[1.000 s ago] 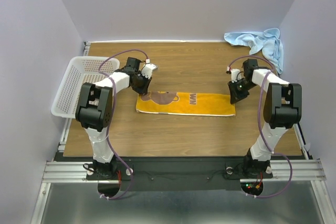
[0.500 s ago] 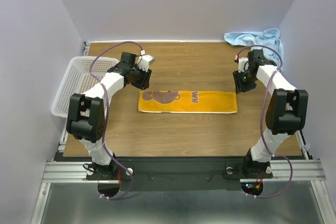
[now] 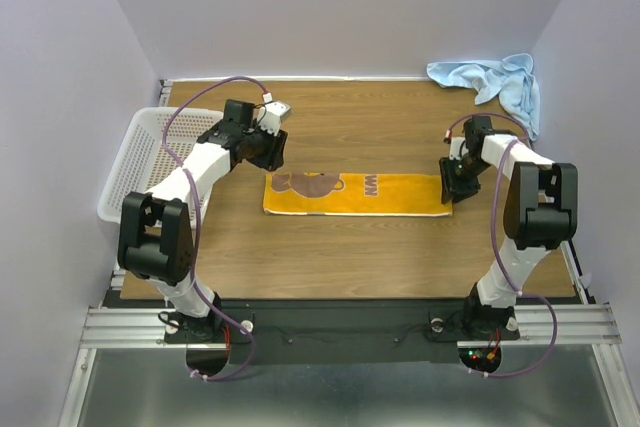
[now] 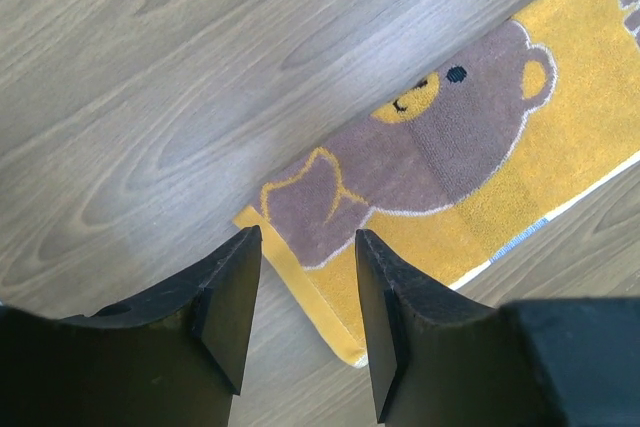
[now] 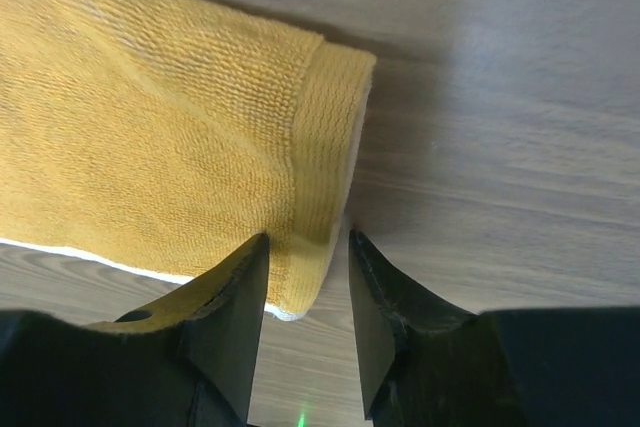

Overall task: Roll the towels
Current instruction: Fold the towel, then roll the towel

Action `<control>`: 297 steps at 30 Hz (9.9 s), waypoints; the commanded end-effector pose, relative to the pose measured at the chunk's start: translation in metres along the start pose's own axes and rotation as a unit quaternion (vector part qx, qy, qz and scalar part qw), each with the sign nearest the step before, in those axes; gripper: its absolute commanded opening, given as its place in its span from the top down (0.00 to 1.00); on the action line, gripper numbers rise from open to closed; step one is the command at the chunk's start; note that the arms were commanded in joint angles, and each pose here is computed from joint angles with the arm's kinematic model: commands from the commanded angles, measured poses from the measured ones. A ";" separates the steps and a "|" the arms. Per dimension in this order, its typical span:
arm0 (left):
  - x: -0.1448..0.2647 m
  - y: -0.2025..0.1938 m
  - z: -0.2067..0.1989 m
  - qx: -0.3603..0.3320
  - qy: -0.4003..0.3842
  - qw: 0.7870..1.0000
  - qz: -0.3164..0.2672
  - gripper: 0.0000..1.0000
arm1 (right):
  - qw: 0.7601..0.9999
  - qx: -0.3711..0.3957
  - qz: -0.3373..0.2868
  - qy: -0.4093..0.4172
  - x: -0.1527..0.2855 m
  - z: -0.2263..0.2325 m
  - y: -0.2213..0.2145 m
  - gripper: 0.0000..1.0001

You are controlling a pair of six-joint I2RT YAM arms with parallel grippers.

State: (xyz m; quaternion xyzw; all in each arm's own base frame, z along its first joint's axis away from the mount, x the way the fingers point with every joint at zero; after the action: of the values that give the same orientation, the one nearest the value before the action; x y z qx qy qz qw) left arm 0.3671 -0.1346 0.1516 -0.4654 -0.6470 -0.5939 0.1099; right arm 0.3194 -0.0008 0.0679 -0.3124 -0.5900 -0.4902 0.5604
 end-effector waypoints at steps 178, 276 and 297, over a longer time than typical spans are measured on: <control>-0.165 0.061 -0.037 -0.015 -0.072 0.995 0.063 0.59 | 0.902 0.106 -0.039 0.417 -0.003 0.237 -0.008 0.74; -0.007 -0.093 -0.180 -0.379 -0.296 0.871 0.098 1.00 | 0.913 0.064 -0.115 0.386 -0.061 0.237 0.058 0.83; -0.064 -0.079 -0.140 -0.325 -0.265 0.902 0.105 0.99 | 0.915 0.098 -0.192 0.340 -0.008 0.222 0.101 0.62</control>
State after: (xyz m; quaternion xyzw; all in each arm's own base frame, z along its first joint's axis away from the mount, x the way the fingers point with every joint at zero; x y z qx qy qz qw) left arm 0.2781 -0.2694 0.0800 -0.6919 -0.3586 -0.6110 -0.1390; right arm 0.3147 0.2459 0.0702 0.0123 -0.4087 -0.6004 0.6873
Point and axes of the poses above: each gripper's point midway between its finger pads, its own x axis back along the fingers, its own z axis along the line the jaws close on, y = z × x, the point moved 4 cm from there along x, back along the fingers, and after that the axes turned 15 degrees about x, right-handed, at the moved point
